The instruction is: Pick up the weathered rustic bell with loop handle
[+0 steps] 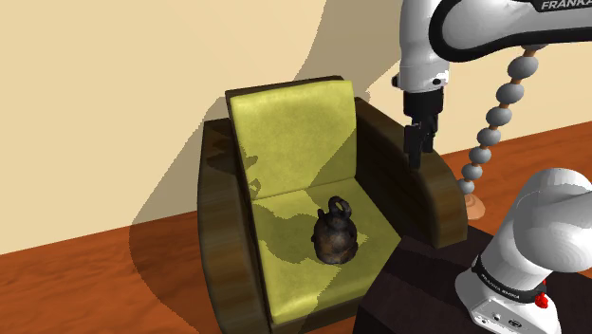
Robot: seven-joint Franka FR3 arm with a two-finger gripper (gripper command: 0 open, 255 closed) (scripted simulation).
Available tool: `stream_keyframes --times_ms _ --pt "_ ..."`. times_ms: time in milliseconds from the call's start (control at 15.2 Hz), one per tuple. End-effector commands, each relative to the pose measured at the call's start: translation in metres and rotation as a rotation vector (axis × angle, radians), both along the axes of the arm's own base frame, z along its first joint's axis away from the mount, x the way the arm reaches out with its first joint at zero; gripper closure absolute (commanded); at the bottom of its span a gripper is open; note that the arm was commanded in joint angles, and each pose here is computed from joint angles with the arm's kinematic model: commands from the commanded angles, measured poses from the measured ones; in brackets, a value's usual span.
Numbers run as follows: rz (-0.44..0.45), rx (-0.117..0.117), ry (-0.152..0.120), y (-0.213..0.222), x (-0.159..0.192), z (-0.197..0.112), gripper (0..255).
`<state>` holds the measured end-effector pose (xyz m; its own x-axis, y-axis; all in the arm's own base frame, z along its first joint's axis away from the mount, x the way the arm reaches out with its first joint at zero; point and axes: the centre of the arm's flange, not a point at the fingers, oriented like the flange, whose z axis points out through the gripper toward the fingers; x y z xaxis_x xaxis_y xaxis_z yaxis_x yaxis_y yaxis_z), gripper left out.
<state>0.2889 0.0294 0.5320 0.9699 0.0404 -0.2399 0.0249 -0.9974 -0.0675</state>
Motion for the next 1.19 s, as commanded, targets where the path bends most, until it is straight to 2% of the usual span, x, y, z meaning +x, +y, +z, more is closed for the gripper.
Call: stream_keyframes --times_ms 0,1122 --pt "0.000 0.000 0.000 0.000 0.000 0.000 0" --pt "-0.070 0.011 -0.090 0.029 0.140 -0.157 0"
